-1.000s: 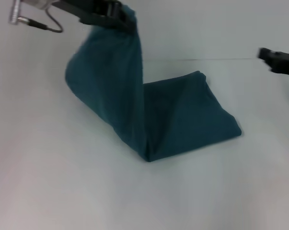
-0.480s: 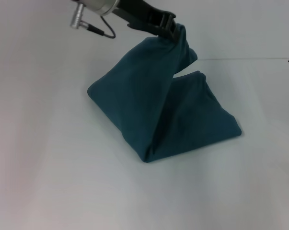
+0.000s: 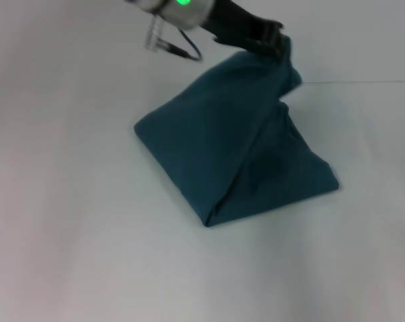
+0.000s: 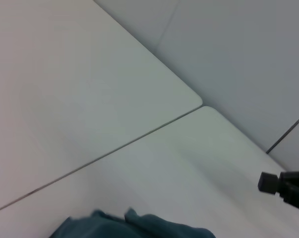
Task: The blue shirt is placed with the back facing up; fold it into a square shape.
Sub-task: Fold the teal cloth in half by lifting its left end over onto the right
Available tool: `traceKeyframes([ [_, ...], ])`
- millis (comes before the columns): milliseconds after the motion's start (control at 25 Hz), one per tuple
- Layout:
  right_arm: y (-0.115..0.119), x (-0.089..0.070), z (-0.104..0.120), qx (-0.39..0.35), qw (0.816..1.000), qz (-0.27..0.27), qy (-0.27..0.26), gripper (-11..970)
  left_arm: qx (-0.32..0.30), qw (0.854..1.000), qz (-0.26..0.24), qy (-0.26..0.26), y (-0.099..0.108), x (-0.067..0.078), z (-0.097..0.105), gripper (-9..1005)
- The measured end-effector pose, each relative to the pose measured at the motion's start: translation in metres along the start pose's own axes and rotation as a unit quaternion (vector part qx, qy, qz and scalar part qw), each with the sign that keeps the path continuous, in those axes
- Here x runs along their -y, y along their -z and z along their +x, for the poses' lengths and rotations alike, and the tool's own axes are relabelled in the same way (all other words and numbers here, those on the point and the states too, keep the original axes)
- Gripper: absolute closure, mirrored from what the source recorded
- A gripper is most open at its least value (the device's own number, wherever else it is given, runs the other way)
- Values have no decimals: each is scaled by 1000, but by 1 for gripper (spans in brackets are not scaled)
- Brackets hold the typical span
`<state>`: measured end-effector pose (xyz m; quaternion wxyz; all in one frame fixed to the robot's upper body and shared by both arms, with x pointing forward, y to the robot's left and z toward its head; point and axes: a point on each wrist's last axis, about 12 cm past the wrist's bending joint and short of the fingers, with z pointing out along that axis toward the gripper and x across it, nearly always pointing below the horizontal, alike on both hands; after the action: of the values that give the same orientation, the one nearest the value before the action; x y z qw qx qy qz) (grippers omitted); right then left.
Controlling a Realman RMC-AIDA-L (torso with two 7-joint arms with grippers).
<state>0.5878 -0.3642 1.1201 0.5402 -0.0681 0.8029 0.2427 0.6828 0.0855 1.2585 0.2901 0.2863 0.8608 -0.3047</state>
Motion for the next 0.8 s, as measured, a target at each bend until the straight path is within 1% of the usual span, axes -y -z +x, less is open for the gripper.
traceKeyframes([
  [200, 9, 5, -2, 6, 1000, -1, -5, 957, 13, 1000, 6, 16, -37, 12, 22, 954],
  [240, 12, 8, -2, 9, 1000, 3, -7, 957, 7, 1000, 6, 16, -47, 14, 30, 954],
  [360, 22, 17, -4, 15, 1000, 21, -11, 957, -26, 1000, 3, 11, -67, 22, 48, 934],
  [400, 25, 20, -5, 16, 1000, 25, -10, 957, -32, 999, 1, 12, -71, 24, 51, 927],
  [520, 31, 22, -9, 15, 1000, 26, 4, 957, -35, 999, -6, 21, -78, 27, 55, 908],
  [680, 32, 20, -11, 15, 1000, 21, 14, 953, -19, 999, -13, 41, -76, 22, 53, 881],
  [800, 32, 20, -10, 13, 1000, 20, 16, 947, -4, 999, -17, 38, -68, 17, 47, 752],
])
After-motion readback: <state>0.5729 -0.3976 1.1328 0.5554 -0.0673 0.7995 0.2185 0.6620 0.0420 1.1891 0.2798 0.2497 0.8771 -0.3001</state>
